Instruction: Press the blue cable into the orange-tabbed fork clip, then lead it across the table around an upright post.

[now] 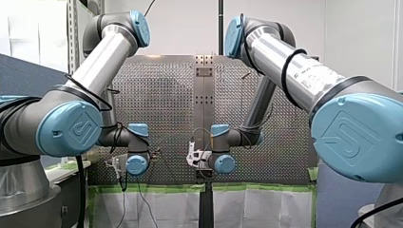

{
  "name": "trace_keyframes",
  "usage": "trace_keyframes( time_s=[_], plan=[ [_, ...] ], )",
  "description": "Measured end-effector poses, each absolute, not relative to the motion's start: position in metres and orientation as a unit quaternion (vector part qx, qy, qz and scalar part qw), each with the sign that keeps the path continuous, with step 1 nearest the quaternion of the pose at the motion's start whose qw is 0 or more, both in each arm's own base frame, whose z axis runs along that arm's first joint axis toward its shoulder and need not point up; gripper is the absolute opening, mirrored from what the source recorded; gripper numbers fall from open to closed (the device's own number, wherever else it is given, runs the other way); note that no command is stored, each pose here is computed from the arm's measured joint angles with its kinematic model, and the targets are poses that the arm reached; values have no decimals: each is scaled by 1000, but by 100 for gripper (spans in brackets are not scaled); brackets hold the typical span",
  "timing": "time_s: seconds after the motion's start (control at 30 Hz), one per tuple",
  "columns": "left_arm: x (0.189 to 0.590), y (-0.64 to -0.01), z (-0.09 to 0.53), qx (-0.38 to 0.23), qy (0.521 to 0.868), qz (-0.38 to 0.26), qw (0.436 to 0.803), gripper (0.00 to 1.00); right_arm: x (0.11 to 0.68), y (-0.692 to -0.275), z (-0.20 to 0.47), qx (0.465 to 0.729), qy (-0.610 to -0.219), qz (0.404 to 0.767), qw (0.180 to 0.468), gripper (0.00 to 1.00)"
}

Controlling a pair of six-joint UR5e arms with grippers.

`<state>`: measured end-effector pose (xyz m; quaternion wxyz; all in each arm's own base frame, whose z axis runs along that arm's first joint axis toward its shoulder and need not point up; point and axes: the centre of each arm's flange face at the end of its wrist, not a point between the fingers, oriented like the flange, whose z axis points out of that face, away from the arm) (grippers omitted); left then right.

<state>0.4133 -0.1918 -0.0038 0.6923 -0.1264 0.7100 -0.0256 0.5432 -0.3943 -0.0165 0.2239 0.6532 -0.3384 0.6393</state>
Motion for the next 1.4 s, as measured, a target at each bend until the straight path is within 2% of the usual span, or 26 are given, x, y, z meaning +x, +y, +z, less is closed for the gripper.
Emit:
trace_keyframes(
  time_s=[0.53, 1.4],
  plan=[
    [439, -193, -39, -136, 721, -37, 679, 0, 539, -401, -19, 653, -341, 636, 229, 0],
    [473, -179, -36, -148, 723, -26, 674, 0, 547, -409, -12, 654, -333, 638, 235, 0]
  ],
)
